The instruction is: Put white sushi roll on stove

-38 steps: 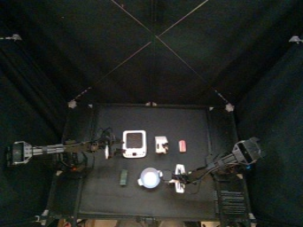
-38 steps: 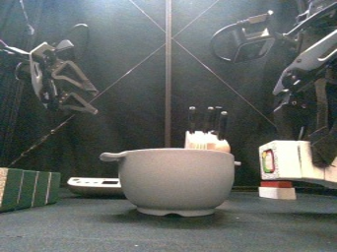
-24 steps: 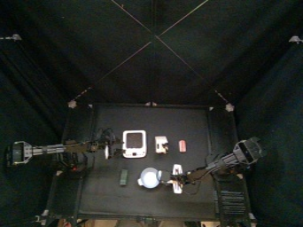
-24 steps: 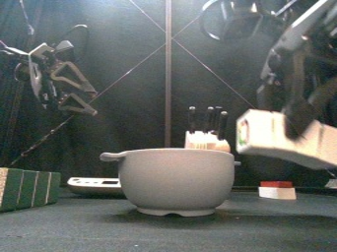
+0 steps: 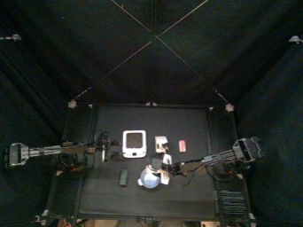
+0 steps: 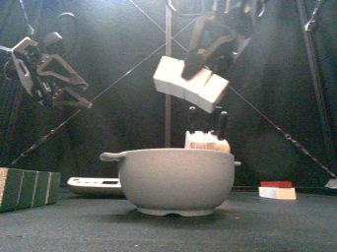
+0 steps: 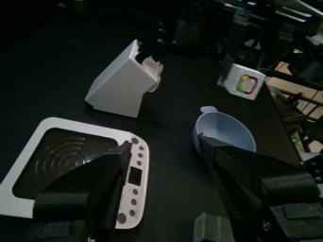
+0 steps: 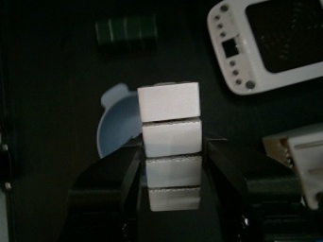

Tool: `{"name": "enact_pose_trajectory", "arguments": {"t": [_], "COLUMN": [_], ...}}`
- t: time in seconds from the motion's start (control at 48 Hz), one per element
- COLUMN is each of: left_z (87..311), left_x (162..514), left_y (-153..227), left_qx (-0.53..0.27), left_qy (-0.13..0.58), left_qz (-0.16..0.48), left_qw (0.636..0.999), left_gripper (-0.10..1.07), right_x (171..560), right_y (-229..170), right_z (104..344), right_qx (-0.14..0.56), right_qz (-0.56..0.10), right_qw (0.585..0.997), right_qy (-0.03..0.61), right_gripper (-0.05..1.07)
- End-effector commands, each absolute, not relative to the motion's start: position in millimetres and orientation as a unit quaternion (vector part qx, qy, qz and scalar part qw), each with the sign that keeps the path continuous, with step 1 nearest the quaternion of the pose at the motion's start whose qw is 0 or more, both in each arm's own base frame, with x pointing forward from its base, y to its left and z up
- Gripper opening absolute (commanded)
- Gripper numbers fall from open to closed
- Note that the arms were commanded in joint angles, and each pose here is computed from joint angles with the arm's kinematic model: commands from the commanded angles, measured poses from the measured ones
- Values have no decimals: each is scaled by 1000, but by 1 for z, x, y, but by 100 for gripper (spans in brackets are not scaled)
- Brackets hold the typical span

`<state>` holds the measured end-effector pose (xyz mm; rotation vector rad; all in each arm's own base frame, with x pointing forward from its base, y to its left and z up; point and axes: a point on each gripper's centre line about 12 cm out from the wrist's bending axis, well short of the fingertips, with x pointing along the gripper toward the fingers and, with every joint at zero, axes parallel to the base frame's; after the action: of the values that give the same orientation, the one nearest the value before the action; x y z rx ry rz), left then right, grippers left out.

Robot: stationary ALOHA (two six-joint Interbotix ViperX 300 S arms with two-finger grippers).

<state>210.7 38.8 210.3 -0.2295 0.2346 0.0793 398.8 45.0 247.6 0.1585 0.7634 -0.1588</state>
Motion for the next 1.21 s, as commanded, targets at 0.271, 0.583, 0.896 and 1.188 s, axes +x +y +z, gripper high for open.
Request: {"name": "enact_pose_trajectory", "arguments": {"t": [0.271, 0.583, 0.896, 1.188], "left_z": [217, 217, 217, 217], "left_x": [210, 210, 210, 210], "left_y": [36, 36, 36, 36], "left_qx": [-110, -110, -110, -110], "left_qy": [100, 101, 101, 100], "left_qz": [29, 29, 29, 30], "left_qw": [988, 988, 988, 988], "left_gripper": [93, 93, 93, 93], "right_x": [452, 486, 500, 509], "right_y": [-29, -91, -115, -127], "right_z": [280, 254, 220, 198], "right_qx": [136, 148, 150, 155], "right_qz": [-118, -184, -214, -226], "right_qw": [949, 932, 913, 904], "right_qy": [260, 275, 312, 328], "right_gripper": [54, 54, 54, 55]}}
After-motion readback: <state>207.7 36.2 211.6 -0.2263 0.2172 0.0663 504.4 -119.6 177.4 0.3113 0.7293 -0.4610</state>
